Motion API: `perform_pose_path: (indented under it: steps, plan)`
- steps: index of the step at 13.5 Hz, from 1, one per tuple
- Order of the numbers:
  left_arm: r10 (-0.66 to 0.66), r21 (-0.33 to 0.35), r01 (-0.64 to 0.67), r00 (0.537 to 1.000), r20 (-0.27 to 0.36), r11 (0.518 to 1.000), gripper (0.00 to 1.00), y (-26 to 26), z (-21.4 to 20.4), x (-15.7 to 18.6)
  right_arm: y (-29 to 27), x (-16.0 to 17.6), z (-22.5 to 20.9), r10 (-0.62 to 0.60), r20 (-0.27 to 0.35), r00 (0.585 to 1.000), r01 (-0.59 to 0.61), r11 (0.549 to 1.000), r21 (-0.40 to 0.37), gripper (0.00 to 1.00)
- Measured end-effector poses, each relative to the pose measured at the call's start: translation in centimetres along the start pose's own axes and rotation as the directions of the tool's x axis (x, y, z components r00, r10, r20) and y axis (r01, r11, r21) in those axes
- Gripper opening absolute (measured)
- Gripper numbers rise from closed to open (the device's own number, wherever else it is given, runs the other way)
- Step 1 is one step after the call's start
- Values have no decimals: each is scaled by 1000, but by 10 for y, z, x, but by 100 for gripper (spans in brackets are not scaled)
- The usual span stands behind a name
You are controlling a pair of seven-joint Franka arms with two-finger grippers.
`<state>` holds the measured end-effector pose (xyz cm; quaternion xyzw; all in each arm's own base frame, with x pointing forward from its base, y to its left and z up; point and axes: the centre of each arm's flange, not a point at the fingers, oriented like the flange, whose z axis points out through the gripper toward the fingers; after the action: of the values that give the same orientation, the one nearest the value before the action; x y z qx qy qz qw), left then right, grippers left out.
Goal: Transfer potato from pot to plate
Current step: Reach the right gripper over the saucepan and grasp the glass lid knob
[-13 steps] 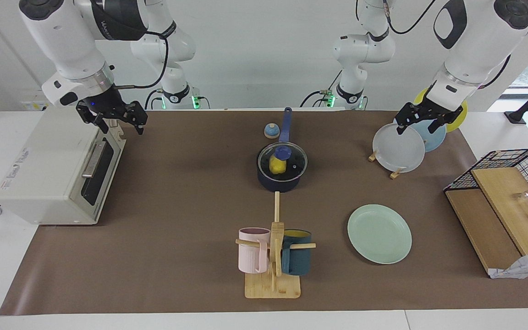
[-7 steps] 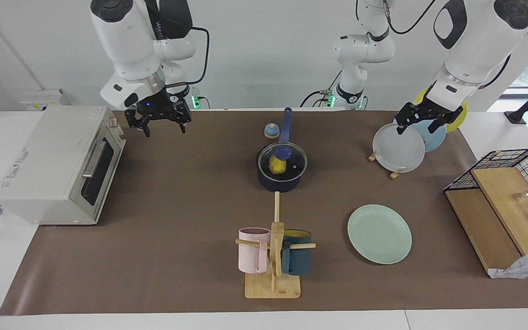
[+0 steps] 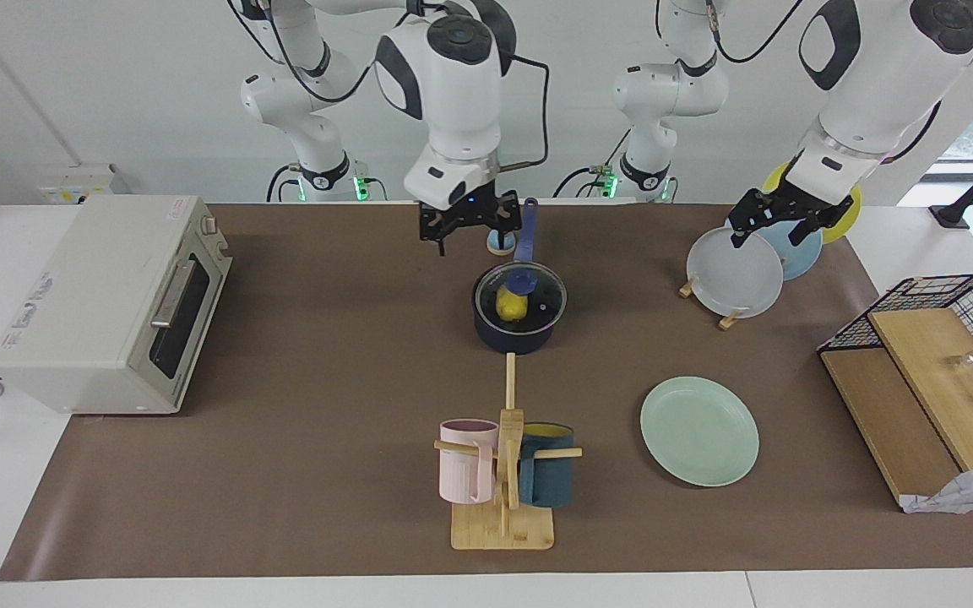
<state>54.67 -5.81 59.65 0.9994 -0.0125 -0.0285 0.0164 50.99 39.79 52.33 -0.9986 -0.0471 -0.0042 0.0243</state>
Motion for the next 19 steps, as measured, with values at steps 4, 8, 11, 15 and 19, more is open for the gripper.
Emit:
perform_pose_path:
  steps: [4, 8, 11, 15, 19]
  plan:
    - [0, 0, 0, 1000, 0, 1000, 100, 0, 0, 0, -53, -19, 56, -86, -53, 995, 84, 996, -39, 100]
    - [0, 0, 0, 1000, 0, 1000, 100, 0, 0, 0, -46, -20, 97, -94, -65, 993, 91, 995, -50, 100]
    - [0, 0, 0, 1000, 0, 1000, 100, 0, 0, 0, -44, -24, 107, -97, -75, 992, 94, 995, -42, 100]
    - [0, 0, 0, 1000, 0, 1000, 100, 0, 0, 0, -41, -29, 118, -100, -85, 991, 98, 995, -34, 100]
    - [0, 0, 0, 1000, 0, 1000, 100, 0, 0, 0, -40, -32, 120, -102, -92, 991, 100, 995, -30, 88]
